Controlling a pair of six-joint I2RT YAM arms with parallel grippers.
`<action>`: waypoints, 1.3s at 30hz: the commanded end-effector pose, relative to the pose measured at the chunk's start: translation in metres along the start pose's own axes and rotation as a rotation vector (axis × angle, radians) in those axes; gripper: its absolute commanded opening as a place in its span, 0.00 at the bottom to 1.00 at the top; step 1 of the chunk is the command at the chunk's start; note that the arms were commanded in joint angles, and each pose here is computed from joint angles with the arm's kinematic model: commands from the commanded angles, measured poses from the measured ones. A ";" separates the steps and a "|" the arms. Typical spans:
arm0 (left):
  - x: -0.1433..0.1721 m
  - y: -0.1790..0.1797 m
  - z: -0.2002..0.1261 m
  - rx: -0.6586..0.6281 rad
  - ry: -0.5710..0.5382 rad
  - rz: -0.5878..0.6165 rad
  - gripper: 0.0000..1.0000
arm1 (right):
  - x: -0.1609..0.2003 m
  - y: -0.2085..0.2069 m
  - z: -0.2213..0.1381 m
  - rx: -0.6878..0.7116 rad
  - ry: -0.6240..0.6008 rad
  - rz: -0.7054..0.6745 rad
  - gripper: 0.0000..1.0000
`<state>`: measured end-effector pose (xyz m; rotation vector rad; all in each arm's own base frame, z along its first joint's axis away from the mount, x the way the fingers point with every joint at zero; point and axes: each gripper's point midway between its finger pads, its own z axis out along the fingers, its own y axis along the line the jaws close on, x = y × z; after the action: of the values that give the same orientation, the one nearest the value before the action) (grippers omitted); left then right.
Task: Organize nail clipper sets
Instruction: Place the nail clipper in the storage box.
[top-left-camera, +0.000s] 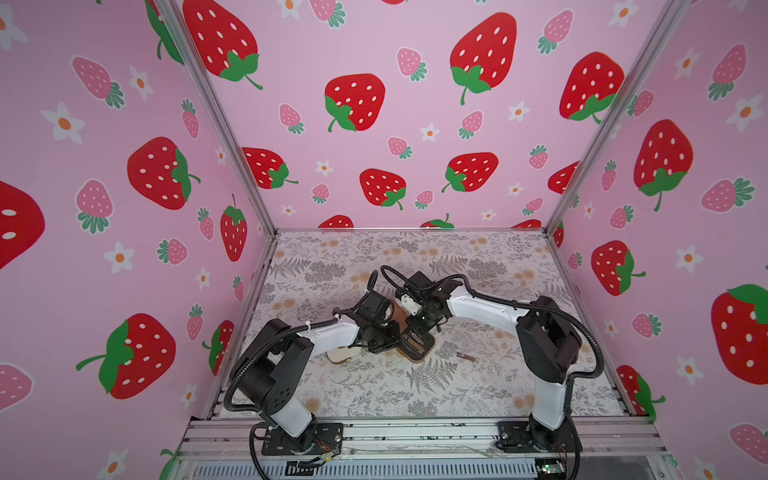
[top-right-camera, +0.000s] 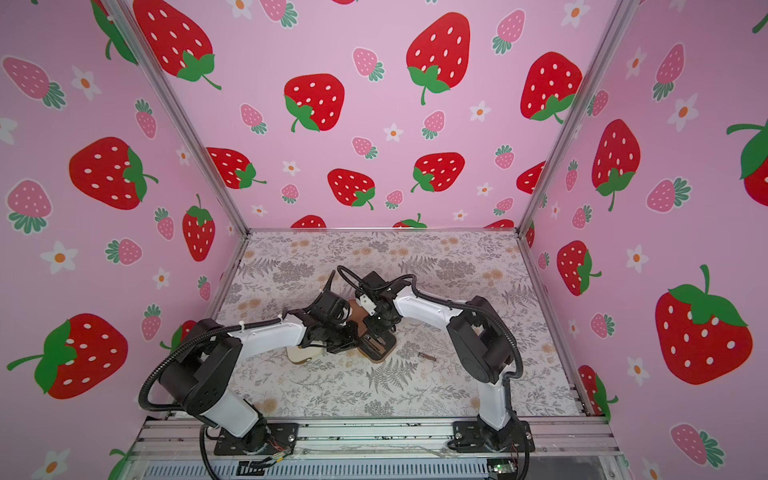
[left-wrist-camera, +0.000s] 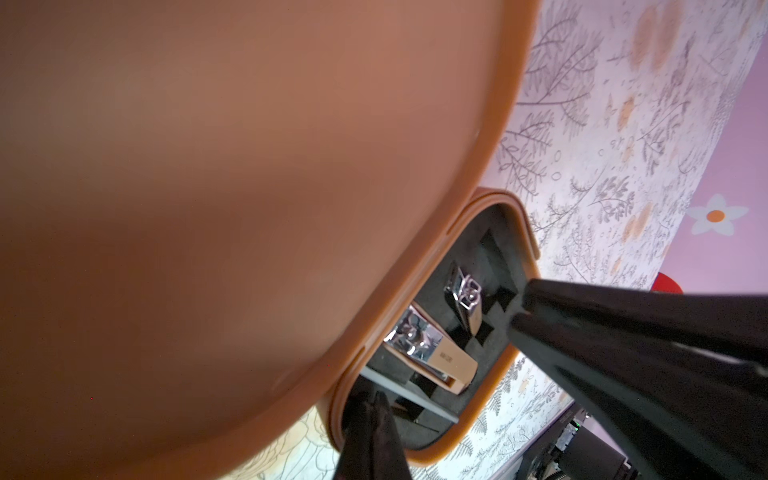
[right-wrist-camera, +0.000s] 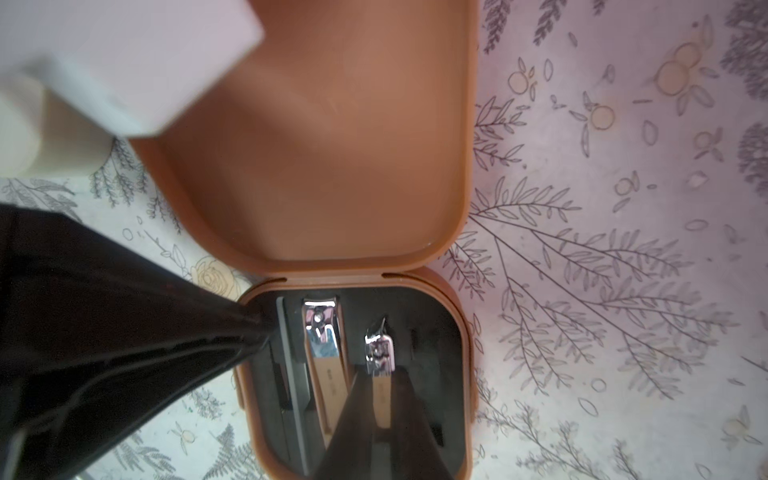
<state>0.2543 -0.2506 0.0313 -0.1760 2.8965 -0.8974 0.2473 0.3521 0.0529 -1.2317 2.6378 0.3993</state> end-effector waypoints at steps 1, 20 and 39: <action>0.013 0.018 0.006 -0.070 0.051 -0.027 0.00 | -0.013 0.006 0.001 -0.045 -0.028 0.006 0.12; 0.014 0.019 0.010 -0.067 0.064 -0.028 0.00 | 0.005 -0.003 0.027 -0.022 0.035 0.028 0.08; 0.014 0.020 0.011 -0.070 0.065 -0.032 0.00 | 0.082 -0.012 0.069 -0.033 0.119 0.183 0.07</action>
<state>0.2542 -0.2530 0.0291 -0.1722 2.9019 -0.9136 0.2455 0.3627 0.0263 -1.0762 2.5892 0.6034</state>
